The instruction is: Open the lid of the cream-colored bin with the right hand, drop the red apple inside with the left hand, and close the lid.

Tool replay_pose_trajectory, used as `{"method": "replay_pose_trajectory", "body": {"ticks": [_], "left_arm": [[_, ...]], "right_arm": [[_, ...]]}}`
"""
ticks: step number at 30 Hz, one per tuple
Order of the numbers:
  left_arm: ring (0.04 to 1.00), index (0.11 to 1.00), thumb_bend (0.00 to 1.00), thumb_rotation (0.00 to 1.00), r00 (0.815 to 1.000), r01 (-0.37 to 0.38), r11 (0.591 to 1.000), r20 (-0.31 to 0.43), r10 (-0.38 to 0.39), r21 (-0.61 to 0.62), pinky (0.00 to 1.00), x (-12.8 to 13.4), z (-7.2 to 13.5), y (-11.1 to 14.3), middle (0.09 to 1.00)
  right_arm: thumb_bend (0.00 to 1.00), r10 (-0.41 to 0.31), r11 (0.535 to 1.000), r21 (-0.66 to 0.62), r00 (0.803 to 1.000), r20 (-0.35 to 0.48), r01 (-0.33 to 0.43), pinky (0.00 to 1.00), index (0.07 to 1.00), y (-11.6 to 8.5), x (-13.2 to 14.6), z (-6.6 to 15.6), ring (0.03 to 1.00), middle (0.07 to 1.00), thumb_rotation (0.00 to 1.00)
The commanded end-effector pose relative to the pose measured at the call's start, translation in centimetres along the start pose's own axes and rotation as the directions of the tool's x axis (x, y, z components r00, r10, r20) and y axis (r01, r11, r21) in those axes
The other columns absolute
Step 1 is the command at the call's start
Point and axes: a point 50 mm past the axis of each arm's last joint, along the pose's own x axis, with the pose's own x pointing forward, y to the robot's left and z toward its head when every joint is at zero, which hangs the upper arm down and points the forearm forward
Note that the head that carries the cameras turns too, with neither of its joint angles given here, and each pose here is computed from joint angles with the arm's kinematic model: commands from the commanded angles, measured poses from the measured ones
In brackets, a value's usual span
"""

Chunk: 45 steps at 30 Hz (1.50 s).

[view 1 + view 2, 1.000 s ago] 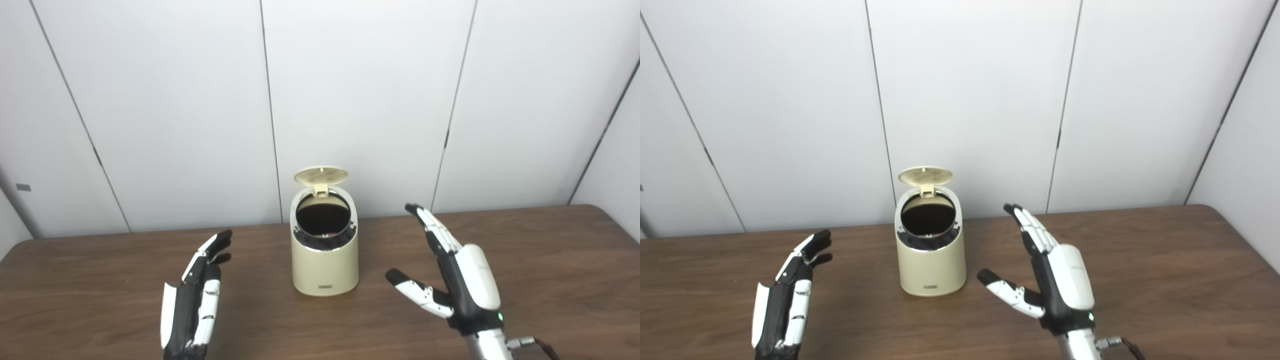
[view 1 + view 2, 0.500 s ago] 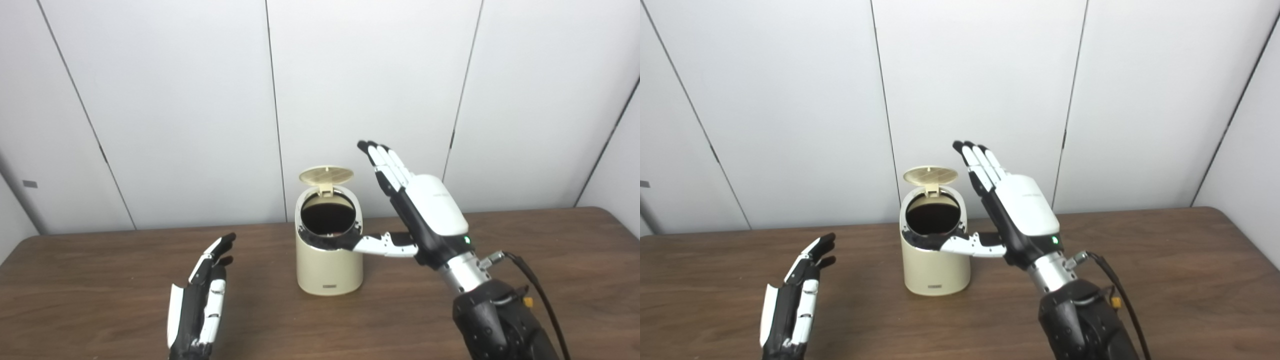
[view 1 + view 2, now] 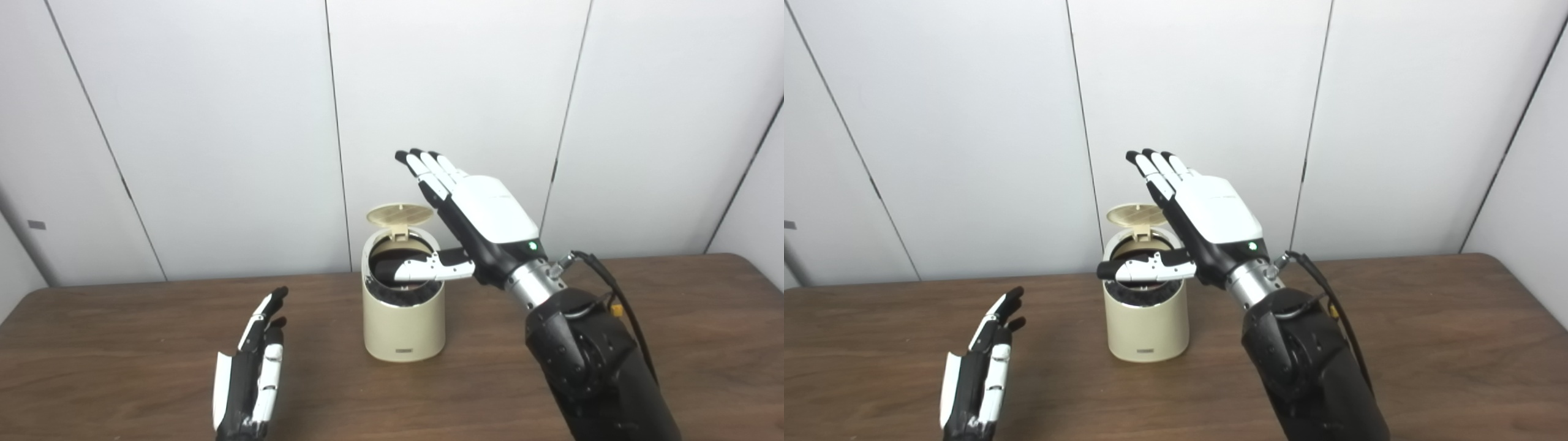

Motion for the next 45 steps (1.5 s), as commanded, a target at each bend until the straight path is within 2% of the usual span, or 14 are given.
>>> {"method": "replay_pose_trajectory", "body": {"ticks": [1,6,12,20,24,33,37,45], "left_arm": [[0.906,0.893,0.35,1.0,0.997,-0.003,1.0,0.073,0.003,0.0,0.84,1.2,1.4,0.0,0.921],[0.908,0.891,0.34,1.0,0.997,0.001,1.0,0.077,-0.002,0.008,0.84,1.1,1.5,-0.1,0.92],[0.895,0.884,0.33,1.0,0.997,0.009,1.0,0.074,-0.01,0.01,0.84,1.2,1.4,-0.2,0.908],[0.884,0.877,0.34,1.0,0.997,0.01,1.0,0.079,-0.012,0.019,0.83,1.0,1.5,-0.3,0.898],[0.882,0.874,0.33,1.0,0.997,0.01,1.0,0.083,-0.012,0.02,0.83,1.1,1.7,-0.3,0.895],[0.874,0.854,0.32,1.0,0.995,-0.01,1.0,0.094,0.008,0.021,0.81,1.3,1.6,-0.3,0.88],[0.858,0.843,0.31,1.0,0.994,-0.014,1.0,0.104,0.011,0.023,0.8,1.4,1.7,-0.4,0.866],[0.862,0.845,0.3,1.0,0.994,-0.015,1.0,0.108,0.013,0.018,0.8,1.3,2.2,-0.4,0.87]], "right_arm": [[0.85,-0.035,0.999,-0.032,0.999,0.026,0.036,0.92,0.965,-1.5,1.5,1.0,1.0,0.999,0.89],[0.84,0.031,0.997,-0.074,0.999,0.007,-0.03,0.89,0.932,-1.0,2.7,0.7,0.974,0.974,0.91],[0.83,0.086,0.992,-0.089,0.996,-0.019,-0.087,0.82,0.891,-0.8,3.6,0.3,0.929,0.924,0.88],[0.82,0.144,0.988,-0.048,0.989,-0.027,-0.145,0.84,0.866,-0.1,4.2,-0.1,0.92,0.896,0.86],[0.82,0.168,0.984,-0.05,0.985,-0.041,-0.17,0.83,0.855,0.0,3.9,-0.2,0.909,0.882,0.88],[0.84,0.173,0.983,-0.05,0.983,-0.052,-0.176,0.78,0.814,0.6,2.5,-0.7,0.865,0.842,0.91],[0.83,0.196,0.979,-0.038,0.979,-0.055,-0.199,0.76,0.818,1.1,1.8,-0.8,0.858,0.843,0.93],[0.84,0.229,0.973,-0.006,0.971,-0.072,-0.23,0.74,0.822,2.0,0.6,-0.9,0.872,0.851,0.92]]}}
